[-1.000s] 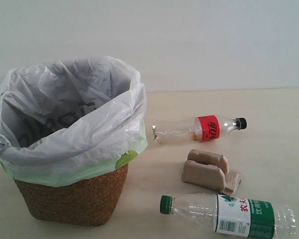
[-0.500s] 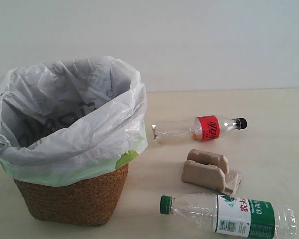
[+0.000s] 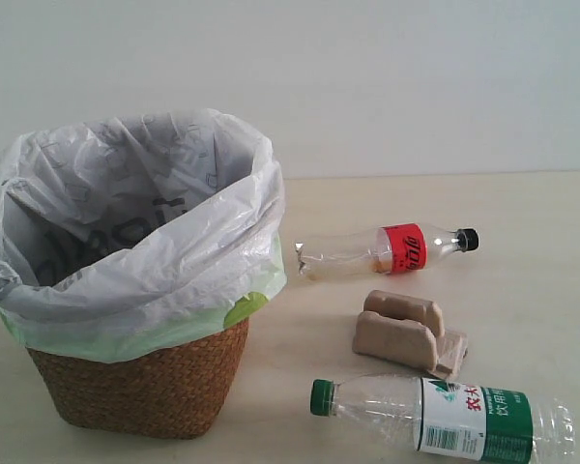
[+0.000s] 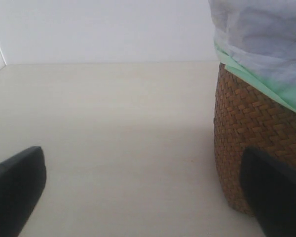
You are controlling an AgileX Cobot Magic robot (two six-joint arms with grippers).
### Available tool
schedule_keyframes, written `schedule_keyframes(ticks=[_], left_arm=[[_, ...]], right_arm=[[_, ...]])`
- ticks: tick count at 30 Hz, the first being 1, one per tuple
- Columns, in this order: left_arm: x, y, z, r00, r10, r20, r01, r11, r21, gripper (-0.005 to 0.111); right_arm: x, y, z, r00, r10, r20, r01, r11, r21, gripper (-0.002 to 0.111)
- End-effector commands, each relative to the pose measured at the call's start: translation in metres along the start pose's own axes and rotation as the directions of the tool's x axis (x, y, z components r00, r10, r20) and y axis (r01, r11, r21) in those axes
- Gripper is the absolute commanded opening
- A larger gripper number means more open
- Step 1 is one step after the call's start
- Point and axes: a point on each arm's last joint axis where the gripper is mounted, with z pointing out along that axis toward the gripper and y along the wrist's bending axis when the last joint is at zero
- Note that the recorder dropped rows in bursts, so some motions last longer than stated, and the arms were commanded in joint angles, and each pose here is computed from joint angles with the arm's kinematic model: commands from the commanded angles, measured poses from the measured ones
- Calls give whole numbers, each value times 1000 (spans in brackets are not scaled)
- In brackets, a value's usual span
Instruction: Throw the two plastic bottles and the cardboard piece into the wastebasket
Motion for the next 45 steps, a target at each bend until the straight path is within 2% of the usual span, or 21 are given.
schedule_keyframes(ticks=[1, 4, 17, 22, 26, 29, 31, 34, 37, 40, 45], left_arm=[[-2, 0, -1, 1000, -9, 15, 9, 1000, 6, 108], [-2, 0, -1, 1000, -9, 15, 9, 1000, 6, 108], [-2, 0, -1, 1000, -9, 15, 9, 1000, 6, 108], [-2, 0, -1, 1000, -9, 15, 9, 1000, 6, 108], [-2, 0, -1, 1000, -9, 15, 9, 1000, 6, 108], [-2, 0, -1, 1000, -9, 15, 9, 1000, 6, 108], [-2, 0, -1, 1000, -9, 15, 9, 1000, 6, 108], [-2, 0, -1, 1000, -9, 15, 9, 1000, 6, 108], [-2, 0, -1, 1000, -9, 15, 9, 1000, 6, 108], [-2, 0, -1, 1000, -9, 15, 9, 1000, 6, 108], [-2, 0, -1, 1000, -9, 15, 9, 1000, 6, 108]], right_arm=[[-7, 4, -1, 995, -55, 86, 58, 998, -39, 0], [-16, 9, -2, 982, -44, 182, 61, 994, -91, 0], [-21, 13, -4, 970, -23, 242, 57, 990, -131, 0], [-25, 22, 0, 965, -150, 216, 174, 980, -95, 0], [-37, 53, 13, 927, -359, 107, 366, 929, -56, 0], [-46, 80, 31, 855, -518, -21, 517, 854, -56, 0], [-48, 95, 46, 768, -626, -135, 622, 779, -74, 0], [-48, 109, 76, 589, -731, -345, 739, 659, -135, 0], [-48, 116, 101, 452, -742, -495, 779, 599, -187, 0], [-49, 114, 125, 262, -749, -609, 835, 492, -246, 0], [-49, 100, 145, 60, -669, -741, 865, 405, -296, 0]])
